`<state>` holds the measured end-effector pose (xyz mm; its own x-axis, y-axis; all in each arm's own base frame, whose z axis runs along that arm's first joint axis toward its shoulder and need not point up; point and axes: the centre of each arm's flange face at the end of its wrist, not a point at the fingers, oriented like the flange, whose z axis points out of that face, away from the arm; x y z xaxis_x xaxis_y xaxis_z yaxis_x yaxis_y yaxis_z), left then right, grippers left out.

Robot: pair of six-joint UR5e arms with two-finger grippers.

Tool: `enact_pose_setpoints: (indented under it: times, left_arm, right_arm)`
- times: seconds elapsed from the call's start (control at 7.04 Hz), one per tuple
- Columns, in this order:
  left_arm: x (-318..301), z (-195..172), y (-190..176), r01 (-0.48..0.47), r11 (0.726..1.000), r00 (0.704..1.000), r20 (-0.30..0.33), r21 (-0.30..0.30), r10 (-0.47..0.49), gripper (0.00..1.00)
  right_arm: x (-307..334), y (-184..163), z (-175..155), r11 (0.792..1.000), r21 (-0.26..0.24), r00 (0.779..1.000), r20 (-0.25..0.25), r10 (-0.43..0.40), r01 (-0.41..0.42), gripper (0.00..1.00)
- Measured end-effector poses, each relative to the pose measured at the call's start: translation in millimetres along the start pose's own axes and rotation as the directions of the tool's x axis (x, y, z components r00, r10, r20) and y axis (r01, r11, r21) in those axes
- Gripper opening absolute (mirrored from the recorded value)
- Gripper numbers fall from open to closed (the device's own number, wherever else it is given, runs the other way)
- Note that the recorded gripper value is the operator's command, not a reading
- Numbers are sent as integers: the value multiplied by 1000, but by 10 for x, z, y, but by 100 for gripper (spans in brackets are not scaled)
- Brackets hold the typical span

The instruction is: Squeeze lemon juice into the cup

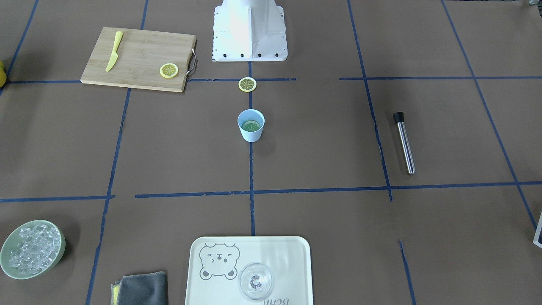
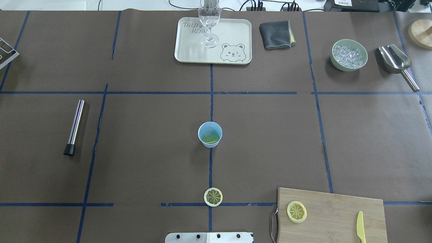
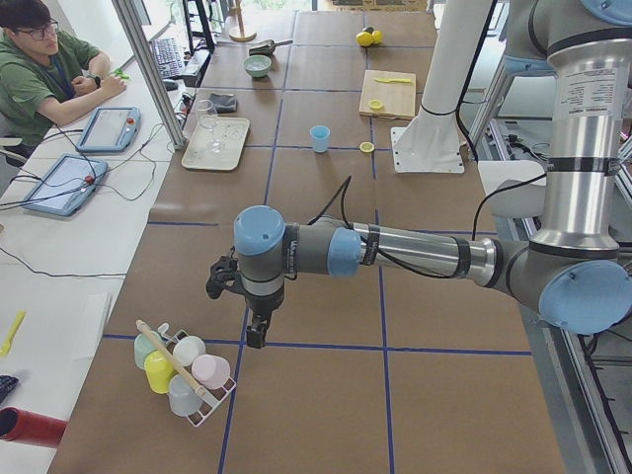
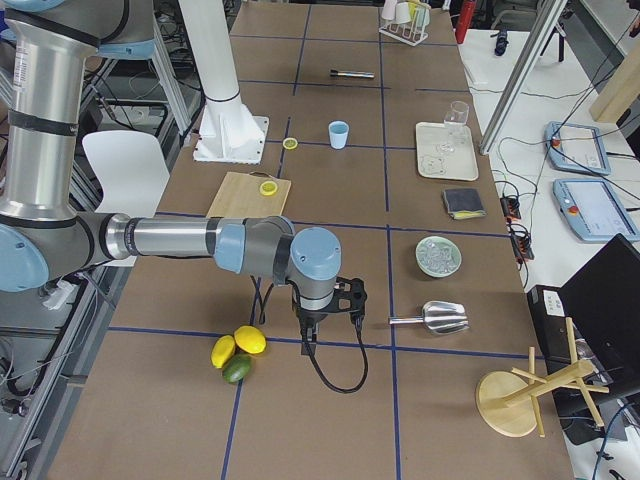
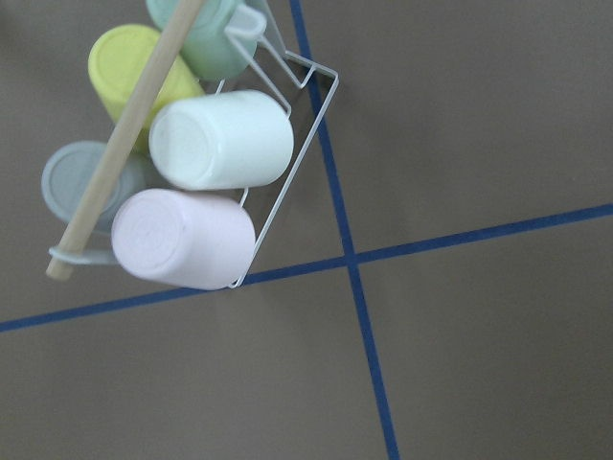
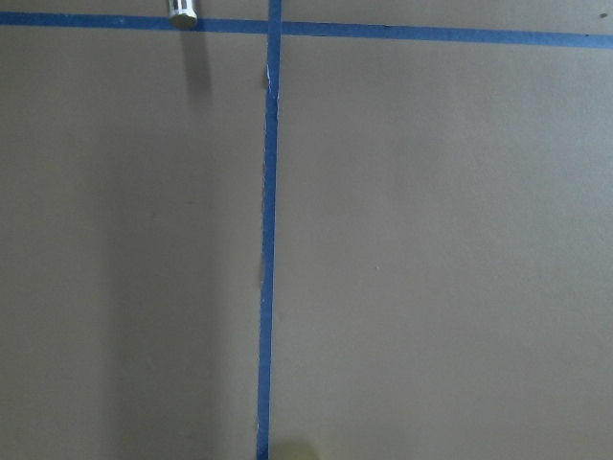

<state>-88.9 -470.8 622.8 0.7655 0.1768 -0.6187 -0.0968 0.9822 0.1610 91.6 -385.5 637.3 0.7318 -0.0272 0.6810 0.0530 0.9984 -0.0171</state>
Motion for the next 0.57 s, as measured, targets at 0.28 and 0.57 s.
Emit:
enact_pose_setpoints:
  times: [0.28, 0.57]
  left_arm:
    - [-77, 243, 374, 30, 999, 995, -93, -20, -32, 100]
    - [-71, 299, 486, 39, 999, 991, -130, -21, -41, 100]
  right_arm:
    - [-134, -81, 44, 999, -12, 1000, 4, -30, 30, 100]
    - [-216, -151, 70, 999, -20, 1000, 3, -31, 31, 100]
